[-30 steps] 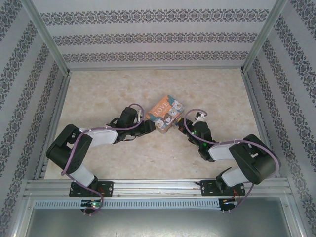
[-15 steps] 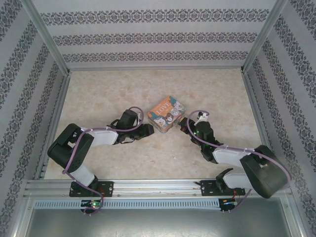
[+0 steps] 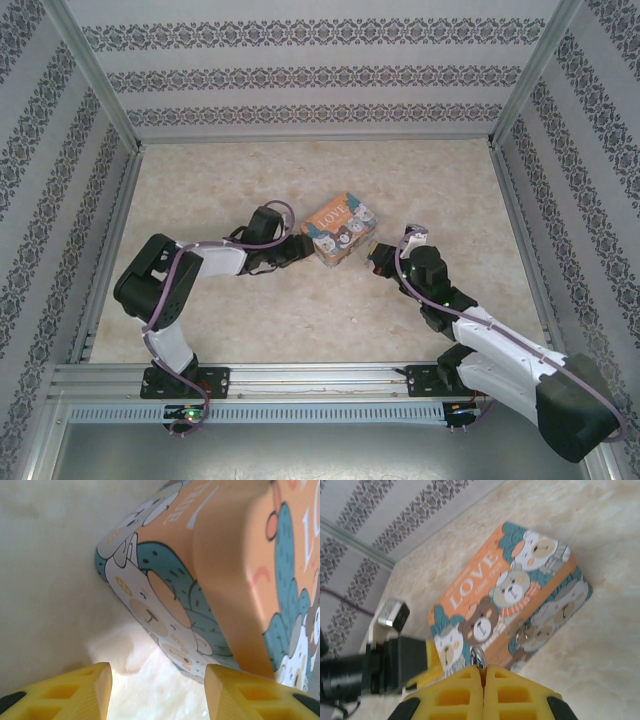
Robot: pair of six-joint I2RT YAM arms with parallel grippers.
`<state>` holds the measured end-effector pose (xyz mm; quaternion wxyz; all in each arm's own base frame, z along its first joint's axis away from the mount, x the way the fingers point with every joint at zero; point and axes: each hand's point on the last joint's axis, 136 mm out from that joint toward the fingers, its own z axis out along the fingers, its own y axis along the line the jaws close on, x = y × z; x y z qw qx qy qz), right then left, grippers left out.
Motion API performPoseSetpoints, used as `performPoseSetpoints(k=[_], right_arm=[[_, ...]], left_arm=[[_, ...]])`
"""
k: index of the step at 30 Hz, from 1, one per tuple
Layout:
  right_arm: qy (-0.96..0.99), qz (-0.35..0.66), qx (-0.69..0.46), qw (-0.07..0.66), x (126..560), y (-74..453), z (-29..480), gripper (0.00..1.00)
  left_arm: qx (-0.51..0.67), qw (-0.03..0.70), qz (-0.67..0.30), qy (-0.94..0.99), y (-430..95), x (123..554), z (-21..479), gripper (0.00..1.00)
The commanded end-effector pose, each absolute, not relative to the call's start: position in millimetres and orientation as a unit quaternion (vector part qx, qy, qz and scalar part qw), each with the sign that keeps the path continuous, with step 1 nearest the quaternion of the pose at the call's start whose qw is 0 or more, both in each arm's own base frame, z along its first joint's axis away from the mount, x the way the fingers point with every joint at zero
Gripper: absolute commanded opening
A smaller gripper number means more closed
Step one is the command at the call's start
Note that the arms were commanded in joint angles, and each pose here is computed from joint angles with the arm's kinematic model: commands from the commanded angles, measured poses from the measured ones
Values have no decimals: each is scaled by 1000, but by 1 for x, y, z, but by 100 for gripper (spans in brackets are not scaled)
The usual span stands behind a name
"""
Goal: Unlock the padlock with the key
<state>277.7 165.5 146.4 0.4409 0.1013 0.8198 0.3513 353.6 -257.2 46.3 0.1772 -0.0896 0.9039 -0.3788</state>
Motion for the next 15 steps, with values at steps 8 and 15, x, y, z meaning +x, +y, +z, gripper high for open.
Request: performPoseSetpoints(k=[8, 15], right_arm=[[852, 352, 24, 387, 243, 176, 149, 0], [863, 361, 2, 354, 227, 182, 146, 0]], left_arm=[[-72, 186, -364, 910, -256, 412, 50, 52], [-63, 191, -360, 911, -258, 433, 56, 52]])
